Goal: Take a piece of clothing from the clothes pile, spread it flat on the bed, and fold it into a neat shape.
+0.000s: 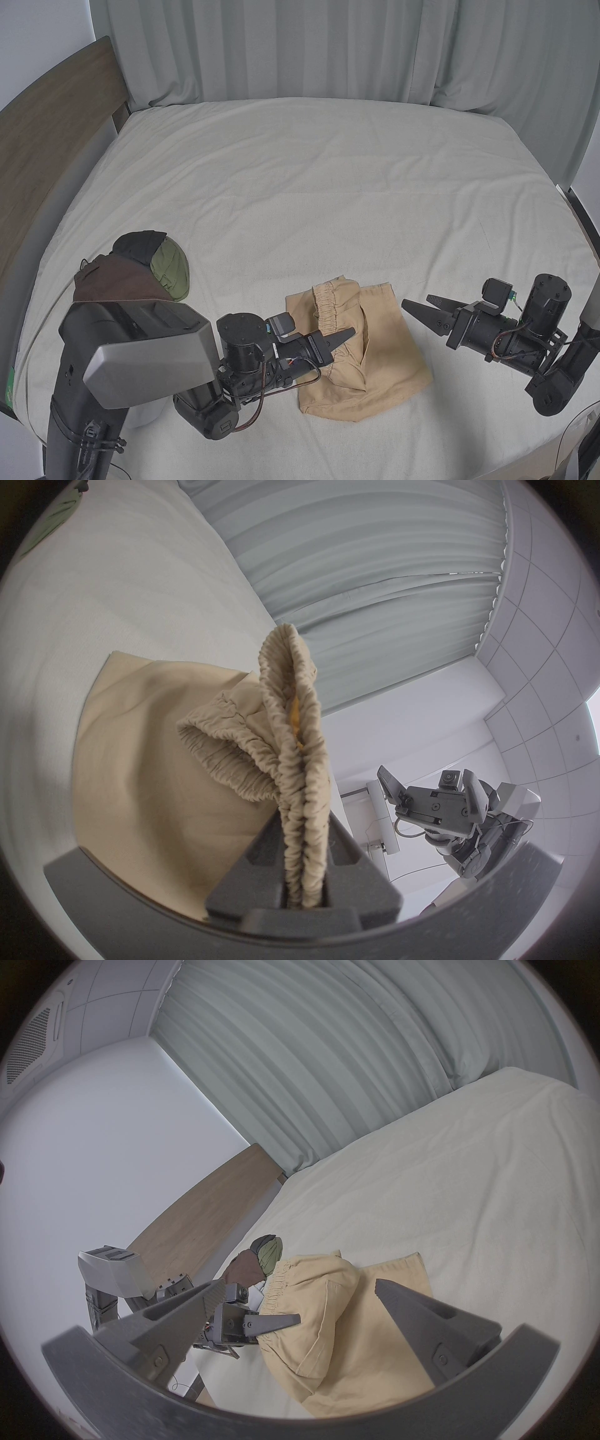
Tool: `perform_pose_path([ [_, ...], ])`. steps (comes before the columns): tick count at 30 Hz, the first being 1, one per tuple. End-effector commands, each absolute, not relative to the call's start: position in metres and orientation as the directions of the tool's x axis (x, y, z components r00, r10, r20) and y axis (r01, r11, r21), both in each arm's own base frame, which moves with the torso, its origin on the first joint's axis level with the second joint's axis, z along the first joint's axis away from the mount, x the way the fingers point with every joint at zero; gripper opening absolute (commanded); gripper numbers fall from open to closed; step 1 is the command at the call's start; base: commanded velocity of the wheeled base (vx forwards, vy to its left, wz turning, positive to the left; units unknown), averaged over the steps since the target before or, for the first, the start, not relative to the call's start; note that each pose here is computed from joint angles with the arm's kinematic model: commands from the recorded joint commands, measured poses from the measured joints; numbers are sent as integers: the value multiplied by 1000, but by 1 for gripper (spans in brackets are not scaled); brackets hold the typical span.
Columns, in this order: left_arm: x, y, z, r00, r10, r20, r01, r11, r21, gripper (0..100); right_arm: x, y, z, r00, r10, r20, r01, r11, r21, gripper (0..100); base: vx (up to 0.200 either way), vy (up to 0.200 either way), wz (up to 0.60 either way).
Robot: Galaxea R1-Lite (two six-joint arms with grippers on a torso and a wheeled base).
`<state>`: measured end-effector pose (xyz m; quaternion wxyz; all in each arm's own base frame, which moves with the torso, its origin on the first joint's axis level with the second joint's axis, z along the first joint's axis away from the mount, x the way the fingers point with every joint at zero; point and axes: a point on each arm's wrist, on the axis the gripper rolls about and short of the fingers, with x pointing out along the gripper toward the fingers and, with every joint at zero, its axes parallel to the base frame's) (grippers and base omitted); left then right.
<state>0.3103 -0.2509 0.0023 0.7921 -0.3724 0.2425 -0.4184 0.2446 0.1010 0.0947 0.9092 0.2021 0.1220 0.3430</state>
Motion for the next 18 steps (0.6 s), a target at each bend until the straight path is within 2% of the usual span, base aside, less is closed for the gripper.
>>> perform_pose_path([
  [1, 310, -252, 1, 530, -845, -75, 482, 373, -793, 100, 245, 101, 94, 734, 674, -84, -574, 682, 452, 100, 0, 0, 0],
  [7, 313, -254, 4, 535, -843, -58, 491, 366, -790, 100, 245, 102, 93, 733, 675, -88, -573, 682, 453, 100, 0, 0, 0],
  [18, 317, -248, 14, 598, -801, -37, 487, 399, -777, 100, 247, 106, 82, 724, 679, -127, -560, 685, 466, 100, 0, 0, 0],
])
